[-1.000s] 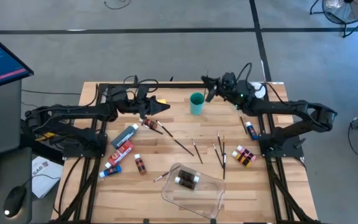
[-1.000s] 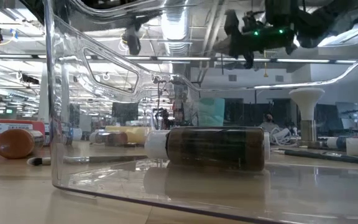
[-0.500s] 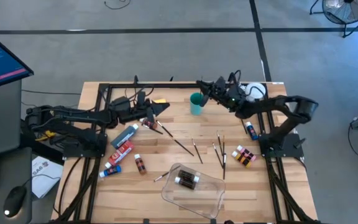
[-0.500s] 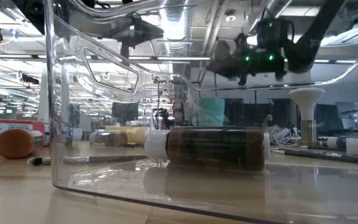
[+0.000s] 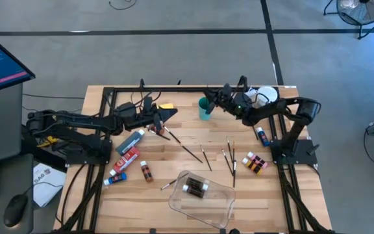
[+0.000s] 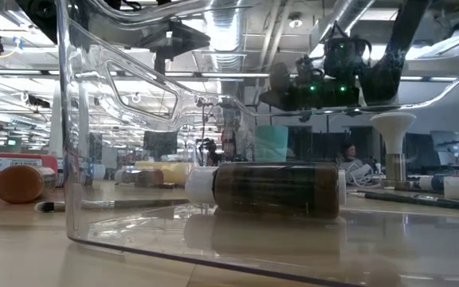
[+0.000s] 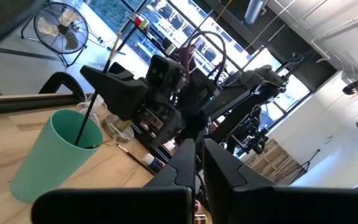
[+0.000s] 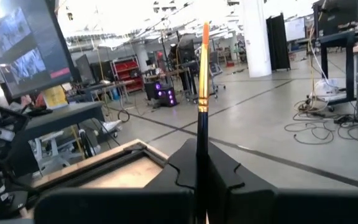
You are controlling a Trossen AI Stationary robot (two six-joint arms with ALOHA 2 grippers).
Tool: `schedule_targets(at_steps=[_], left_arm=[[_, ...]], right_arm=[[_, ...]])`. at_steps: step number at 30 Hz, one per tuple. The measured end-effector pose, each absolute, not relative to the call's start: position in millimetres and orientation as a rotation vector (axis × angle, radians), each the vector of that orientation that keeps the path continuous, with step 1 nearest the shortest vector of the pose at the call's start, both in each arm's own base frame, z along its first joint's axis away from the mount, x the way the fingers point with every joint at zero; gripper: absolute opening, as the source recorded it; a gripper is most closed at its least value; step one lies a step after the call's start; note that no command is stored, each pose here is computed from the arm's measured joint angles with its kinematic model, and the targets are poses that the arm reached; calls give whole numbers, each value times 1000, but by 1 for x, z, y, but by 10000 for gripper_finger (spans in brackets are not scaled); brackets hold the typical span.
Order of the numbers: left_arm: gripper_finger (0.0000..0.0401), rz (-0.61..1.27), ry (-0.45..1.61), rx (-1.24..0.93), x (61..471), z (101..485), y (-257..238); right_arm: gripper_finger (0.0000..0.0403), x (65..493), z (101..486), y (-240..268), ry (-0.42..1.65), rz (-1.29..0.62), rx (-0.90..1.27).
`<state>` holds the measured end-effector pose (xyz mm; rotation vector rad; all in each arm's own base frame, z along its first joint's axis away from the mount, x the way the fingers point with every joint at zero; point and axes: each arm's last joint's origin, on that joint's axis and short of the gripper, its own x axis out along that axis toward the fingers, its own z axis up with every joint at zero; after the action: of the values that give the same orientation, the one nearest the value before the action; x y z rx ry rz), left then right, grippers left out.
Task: Pick & Place Paint Supplies
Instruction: Put the gold paint brush into the green cup
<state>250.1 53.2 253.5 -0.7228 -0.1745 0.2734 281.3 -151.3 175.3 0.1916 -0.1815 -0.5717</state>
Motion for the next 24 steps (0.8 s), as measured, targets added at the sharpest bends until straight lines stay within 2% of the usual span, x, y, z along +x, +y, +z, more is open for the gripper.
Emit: schedule_targets(at_steps=[18, 24], left_arm=[[2, 276, -166, -702, 250, 253, 53], [2, 275, -166, -704, 250, 253, 53]], right_arm=[[47, 282, 168, -152, -129, -579, 285], [51, 279, 180, -151, -179, -570, 315]])
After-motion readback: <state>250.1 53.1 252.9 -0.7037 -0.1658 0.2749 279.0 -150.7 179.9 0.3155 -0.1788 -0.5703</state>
